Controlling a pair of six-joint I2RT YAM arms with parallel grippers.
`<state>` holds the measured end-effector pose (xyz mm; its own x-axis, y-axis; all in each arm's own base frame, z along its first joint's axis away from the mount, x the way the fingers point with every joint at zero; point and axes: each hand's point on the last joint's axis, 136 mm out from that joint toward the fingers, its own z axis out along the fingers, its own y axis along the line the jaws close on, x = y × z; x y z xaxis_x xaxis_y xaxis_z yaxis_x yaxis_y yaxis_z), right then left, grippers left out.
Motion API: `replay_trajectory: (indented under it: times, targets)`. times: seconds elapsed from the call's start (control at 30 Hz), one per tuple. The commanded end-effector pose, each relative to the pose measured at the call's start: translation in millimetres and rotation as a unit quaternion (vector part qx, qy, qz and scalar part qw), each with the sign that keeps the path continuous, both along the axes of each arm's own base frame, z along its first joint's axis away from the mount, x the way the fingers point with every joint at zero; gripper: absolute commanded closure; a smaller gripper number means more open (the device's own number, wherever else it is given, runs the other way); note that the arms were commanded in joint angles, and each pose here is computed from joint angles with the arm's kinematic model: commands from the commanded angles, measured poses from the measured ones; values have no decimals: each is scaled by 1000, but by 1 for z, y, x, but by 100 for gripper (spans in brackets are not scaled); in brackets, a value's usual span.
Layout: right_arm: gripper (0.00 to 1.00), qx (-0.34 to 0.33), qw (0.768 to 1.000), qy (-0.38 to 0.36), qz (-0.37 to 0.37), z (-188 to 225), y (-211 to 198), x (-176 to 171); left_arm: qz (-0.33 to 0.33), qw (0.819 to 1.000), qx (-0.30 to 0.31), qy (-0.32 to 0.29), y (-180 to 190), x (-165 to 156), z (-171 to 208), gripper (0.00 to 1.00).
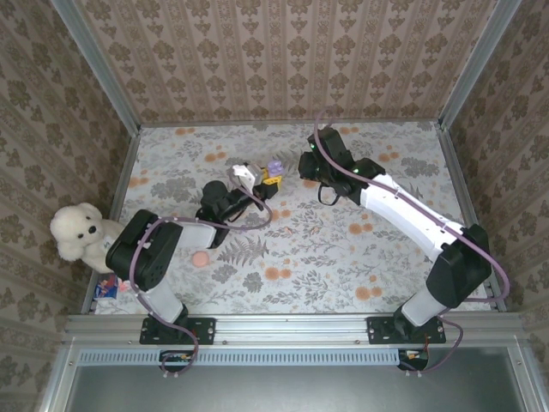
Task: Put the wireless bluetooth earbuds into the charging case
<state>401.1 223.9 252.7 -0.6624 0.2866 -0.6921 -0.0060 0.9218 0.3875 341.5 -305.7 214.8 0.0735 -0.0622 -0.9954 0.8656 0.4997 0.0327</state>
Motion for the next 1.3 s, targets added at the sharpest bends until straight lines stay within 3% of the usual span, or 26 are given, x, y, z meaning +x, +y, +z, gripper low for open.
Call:
replay_trajectory:
  times: [0.0, 0.23, 0.57, 1.27]
  targets:
    - [79, 44, 998, -49, 3, 43, 0, 0, 6, 996, 17, -84, -19, -4, 14, 100]
    - [78, 83, 994, -77, 10, 71, -1, -5, 36, 988, 48, -141, -50, -8, 12, 100]
    - [78, 137, 984, -114, 19, 93, -3, -21, 64, 984, 33, -162, -56, -1, 32, 100]
    - [78, 164, 980, -106, 28, 69, 3, -24, 50, 986, -21, -157, -56, -7, 70, 100]
